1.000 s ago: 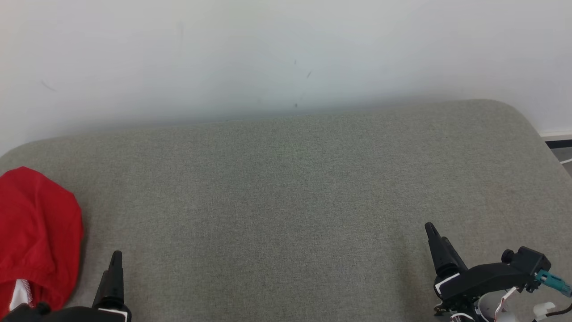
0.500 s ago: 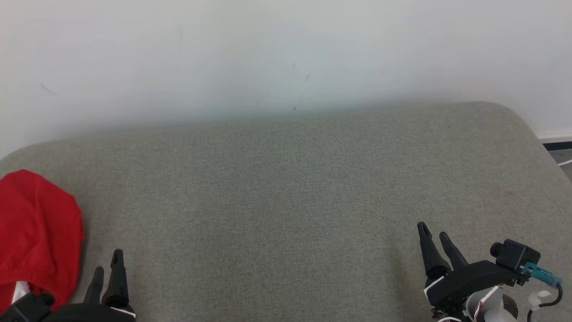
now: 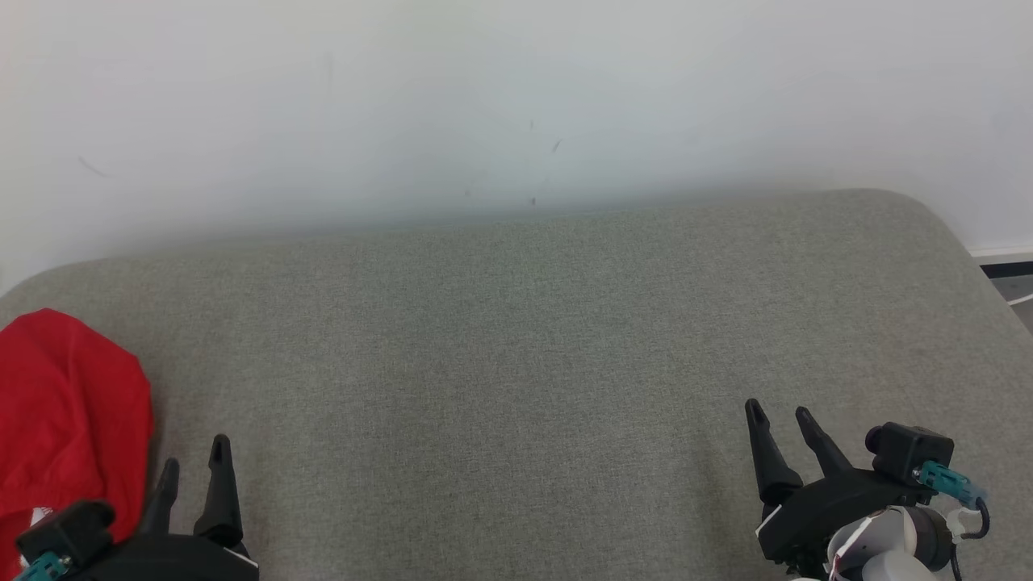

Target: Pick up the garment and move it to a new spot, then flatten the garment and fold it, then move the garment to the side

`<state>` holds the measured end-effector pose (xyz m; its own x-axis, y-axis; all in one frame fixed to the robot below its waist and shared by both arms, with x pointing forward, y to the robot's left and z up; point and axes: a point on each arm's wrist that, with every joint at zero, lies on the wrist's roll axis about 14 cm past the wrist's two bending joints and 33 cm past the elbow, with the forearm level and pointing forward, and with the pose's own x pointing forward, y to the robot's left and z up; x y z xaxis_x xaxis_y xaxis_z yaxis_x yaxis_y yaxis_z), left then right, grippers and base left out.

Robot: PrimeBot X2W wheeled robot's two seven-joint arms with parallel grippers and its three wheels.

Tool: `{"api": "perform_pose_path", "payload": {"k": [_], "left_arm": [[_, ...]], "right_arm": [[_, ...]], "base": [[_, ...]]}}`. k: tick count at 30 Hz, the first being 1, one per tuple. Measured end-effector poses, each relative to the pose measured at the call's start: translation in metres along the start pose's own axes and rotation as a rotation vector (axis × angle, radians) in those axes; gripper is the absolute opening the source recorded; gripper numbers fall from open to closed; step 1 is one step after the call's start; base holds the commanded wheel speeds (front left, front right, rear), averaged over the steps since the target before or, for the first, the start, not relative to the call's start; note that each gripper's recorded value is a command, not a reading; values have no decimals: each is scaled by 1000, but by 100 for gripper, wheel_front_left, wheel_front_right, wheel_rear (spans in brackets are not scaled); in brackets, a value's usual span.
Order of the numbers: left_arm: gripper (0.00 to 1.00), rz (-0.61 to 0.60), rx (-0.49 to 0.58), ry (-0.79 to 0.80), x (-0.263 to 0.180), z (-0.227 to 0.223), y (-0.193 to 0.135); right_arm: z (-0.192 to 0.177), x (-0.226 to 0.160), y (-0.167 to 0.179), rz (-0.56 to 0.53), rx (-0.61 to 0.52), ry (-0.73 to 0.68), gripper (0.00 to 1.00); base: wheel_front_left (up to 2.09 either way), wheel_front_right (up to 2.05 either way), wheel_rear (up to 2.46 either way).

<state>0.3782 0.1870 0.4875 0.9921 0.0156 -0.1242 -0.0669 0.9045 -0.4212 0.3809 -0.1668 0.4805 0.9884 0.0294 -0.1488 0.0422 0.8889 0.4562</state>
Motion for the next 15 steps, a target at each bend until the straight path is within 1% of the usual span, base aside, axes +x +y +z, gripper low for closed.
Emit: {"api": "perform_pose_path", "payload": {"k": [2, 4, 5, 15], "left_arm": [[100, 2, 35, -7, 0, 2, 0], [100, -1, 103, -26, 0, 9, -1], [100, -3, 116, -31, 0, 10, -1], [100, 14, 276, -74, -4, 24, 1]], "right_arm": [[2, 0, 1, 4, -36, -8, 100], [8, 0, 1, 2, -104, -25, 100], [9, 0, 1, 3, -122, -29, 100], [20, 0, 4, -2, -271, -73, 100]], "base": [[0, 0, 0], [0, 0, 0], [0, 0, 0], [0, 0, 0]]}}
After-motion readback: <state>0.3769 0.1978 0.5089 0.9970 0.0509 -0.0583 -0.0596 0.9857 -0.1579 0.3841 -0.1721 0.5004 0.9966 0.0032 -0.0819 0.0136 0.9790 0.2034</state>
